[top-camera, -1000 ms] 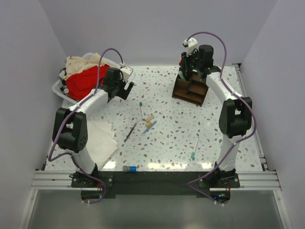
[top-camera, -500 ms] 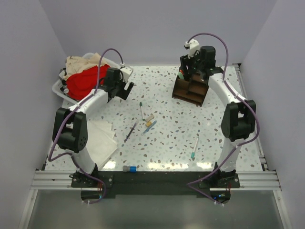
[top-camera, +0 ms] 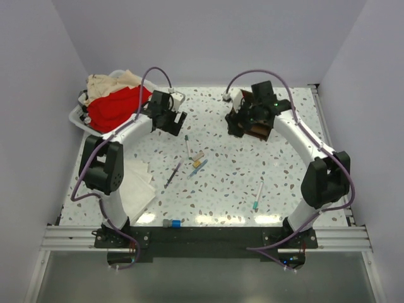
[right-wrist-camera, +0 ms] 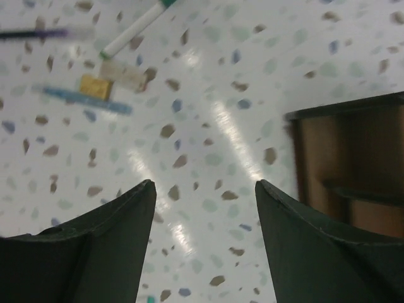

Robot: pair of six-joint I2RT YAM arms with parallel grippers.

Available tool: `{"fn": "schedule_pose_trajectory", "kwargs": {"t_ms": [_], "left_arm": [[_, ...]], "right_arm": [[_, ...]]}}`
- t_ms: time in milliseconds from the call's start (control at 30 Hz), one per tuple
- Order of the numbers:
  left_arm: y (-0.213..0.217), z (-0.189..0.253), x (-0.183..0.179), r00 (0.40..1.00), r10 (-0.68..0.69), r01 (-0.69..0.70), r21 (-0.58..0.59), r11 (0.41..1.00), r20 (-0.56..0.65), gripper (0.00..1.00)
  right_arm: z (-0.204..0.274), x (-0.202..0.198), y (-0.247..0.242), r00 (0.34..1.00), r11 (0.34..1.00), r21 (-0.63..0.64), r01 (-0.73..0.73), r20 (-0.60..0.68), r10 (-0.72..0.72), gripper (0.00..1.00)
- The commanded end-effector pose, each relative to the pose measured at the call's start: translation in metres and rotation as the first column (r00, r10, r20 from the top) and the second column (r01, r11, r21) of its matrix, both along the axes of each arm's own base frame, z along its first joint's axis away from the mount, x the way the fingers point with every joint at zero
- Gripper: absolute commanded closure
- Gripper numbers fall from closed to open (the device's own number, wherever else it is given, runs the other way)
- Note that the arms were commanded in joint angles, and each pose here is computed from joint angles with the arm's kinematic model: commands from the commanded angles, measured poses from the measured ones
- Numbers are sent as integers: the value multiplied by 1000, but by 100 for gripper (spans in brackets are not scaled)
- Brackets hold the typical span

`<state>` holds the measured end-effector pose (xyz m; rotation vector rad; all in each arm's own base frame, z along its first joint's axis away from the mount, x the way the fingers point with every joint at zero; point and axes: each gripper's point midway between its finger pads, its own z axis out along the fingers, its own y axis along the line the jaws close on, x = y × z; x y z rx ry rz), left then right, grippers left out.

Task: Sort the stationery into containers
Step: Pick up the pen from the center of the board.

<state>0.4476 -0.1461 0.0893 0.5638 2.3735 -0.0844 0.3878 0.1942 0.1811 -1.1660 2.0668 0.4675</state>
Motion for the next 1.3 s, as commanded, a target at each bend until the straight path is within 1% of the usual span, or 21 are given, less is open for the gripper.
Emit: {"fn": "schedule_pose_trajectory", "kwargs": {"t_ms": [0,67,100,167,200,267,300,333,367,400,467,500,567,600,667,700,767,900,1000,1133,1267], "left_arm": [[2,10,-11,999,35,-35,-43,998,4,8],[4,11,-12,999,34,-34,-33,999,8,8],[5,12,-12,999,32,-31,-33,999,13,8],[9,16,-9,998,41,-40,-17,999,46,8],[10,16,-8,998,43,-42,-13,999,54,8],[14,18,-5,995,44,-45,7,999,84,8],[15,19,-3,995,49,-50,14,999,92,7],[17,18,-4,994,49,-51,21,998,96,7],[18,20,-4,994,46,-48,24,999,103,7],[18,20,-6,994,43,-46,25,999,105,7],[18,21,-8,992,23,-26,26,999,126,6],[18,23,-8,990,14,-18,28,999,141,6],[21,26,-6,985,1,-9,43,999,175,6],[22,26,-5,984,1,-10,50,999,180,6],[25,25,-2,982,12,-25,67,997,188,6],[26,26,-2,981,18,-32,68,997,191,6],[28,29,-1,979,28,-43,70,997,201,6],[33,30,-5,977,30,-49,83,995,211,5],[38,31,-9,976,29,-53,104,993,217,5],[43,28,-17,976,28,-56,123,991,214,5],[44,26,-23,977,31,-58,120,991,209,5]], "right_arm": [[-29,-59,-24,982,967,-184,-178,-92,163,34],[-39,-62,-44,985,959,-266,-97,-165,54,39],[-42,-71,-49,963,963,-269,-25,-266,-50,39],[-42,-83,-55,920,969,-247,19,-375,-113,40],[-41,-95,-60,904,965,-262,-24,-417,-91,40],[-42,-107,-66,915,946,-286,-154,-402,27,40],[-56,-112,-76,916,903,-319,-288,-368,162,39],[-48,-116,-86,924,869,-353,-347,-289,252,38],[-53,-119,-96,903,817,-390,-424,-255,347,37],[-74,-128,-109,809,675,-455,-580,-230,541,37],[-73,-138,-122,696,545,-518,-659,-144,704,37],[-84,-147,-118,549,419,-528,-739,-111,828,37],[-80,-155,-112,435,338,-557,-758,-47,899,37],[-79,-163,-106,330,257,-557,-790,-32,944,38],[-78,-177,-96,230,194,-516,-834,-5,973,40],[-79,-187,-90,173,145,-497,-855,-11,985,41],[-82,-195,-87,124,97,-479,-872,-24,992,41],[-93,-229,-83,-40,-59,-417,-907,-53,998,46],[-102,-248,-81,-106,-122,-389,-913,-62,992,48],[-117,-259,-80,-155,-168,-382,-909,-66,986,52],[-136,-253,-77,-164,-183,-428,-885,-81,983,52]]}}
